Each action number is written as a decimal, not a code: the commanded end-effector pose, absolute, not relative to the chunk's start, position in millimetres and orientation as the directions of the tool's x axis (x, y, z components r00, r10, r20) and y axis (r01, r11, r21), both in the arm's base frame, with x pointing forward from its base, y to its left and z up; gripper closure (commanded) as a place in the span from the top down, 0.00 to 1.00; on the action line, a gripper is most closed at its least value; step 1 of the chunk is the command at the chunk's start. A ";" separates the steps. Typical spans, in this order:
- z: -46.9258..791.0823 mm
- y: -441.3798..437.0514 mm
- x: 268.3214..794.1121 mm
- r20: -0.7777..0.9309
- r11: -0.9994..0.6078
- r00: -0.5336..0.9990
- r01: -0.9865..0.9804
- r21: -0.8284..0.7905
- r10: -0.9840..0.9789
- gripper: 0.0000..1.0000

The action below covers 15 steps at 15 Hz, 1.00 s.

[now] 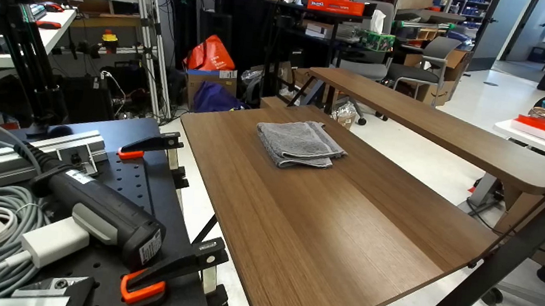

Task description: Slide the grey towel to the right

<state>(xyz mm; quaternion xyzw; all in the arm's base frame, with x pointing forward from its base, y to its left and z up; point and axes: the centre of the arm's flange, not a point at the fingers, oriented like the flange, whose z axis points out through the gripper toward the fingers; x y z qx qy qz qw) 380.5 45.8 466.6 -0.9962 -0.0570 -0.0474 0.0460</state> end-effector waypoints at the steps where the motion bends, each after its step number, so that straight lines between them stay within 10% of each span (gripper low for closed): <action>1: 410.1 64.7 432.9 0.018 -0.983 0.988 0.155 -0.101 0.154 1.00; 15: 229.0 157.2 571.9 -0.123 -0.968 0.965 0.214 -0.133 0.231 1.00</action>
